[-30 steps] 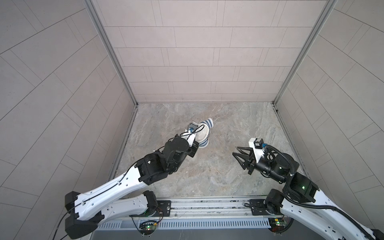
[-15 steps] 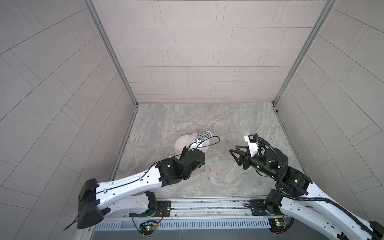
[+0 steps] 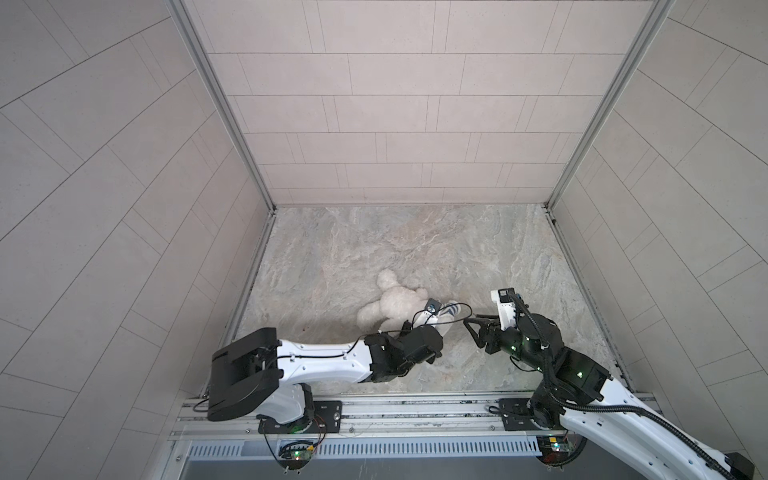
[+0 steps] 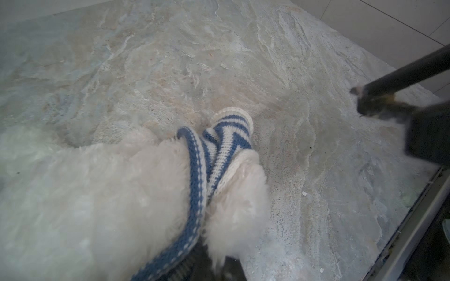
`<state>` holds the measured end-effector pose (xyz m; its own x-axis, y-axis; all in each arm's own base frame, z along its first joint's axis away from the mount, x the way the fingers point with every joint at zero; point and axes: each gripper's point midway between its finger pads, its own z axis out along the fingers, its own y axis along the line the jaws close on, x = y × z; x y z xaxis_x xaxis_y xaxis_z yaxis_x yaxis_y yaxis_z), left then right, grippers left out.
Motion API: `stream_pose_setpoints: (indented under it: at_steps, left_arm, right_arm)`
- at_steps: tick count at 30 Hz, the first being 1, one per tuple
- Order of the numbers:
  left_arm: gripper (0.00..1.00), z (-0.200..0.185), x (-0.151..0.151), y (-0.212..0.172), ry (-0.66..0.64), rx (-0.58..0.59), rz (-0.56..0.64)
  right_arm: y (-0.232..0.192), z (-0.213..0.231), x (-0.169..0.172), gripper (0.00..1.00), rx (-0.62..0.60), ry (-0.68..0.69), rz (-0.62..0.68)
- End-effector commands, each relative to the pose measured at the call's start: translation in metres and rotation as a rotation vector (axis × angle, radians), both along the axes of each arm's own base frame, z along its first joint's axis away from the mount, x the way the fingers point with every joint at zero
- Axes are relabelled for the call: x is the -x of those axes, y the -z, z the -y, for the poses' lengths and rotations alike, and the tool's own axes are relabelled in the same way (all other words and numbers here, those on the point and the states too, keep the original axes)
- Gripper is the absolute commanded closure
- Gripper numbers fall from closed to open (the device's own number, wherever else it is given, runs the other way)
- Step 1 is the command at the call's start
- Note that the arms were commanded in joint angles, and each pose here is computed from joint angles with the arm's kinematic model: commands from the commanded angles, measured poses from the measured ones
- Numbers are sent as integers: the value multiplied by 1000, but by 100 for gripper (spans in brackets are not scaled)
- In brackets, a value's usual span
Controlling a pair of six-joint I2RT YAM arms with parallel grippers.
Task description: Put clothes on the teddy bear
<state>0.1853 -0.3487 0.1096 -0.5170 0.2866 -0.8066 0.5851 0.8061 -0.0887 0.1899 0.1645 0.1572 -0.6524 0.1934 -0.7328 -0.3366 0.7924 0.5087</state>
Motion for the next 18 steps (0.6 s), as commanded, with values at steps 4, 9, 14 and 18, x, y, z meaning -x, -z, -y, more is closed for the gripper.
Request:
stream_pose_setpoints:
  at_steps: [4,9,14,18]
  left_arm:
    - [73,29,19,15,88,97,-107]
    - [51,37,38,7,195,151,-165]
    - [48,16,42,-23,238,210,-197]
    - [45,-17,13,-46,205,198,-174]
  right_arm:
    - [17,3,1,47,-27,31,-50]
    - [33,-1,9,47,-29,-1,-103]
    - [38,-5,19,43,-40,-53,-123]
    - [46,-19,20,37,-117,-87,-145]
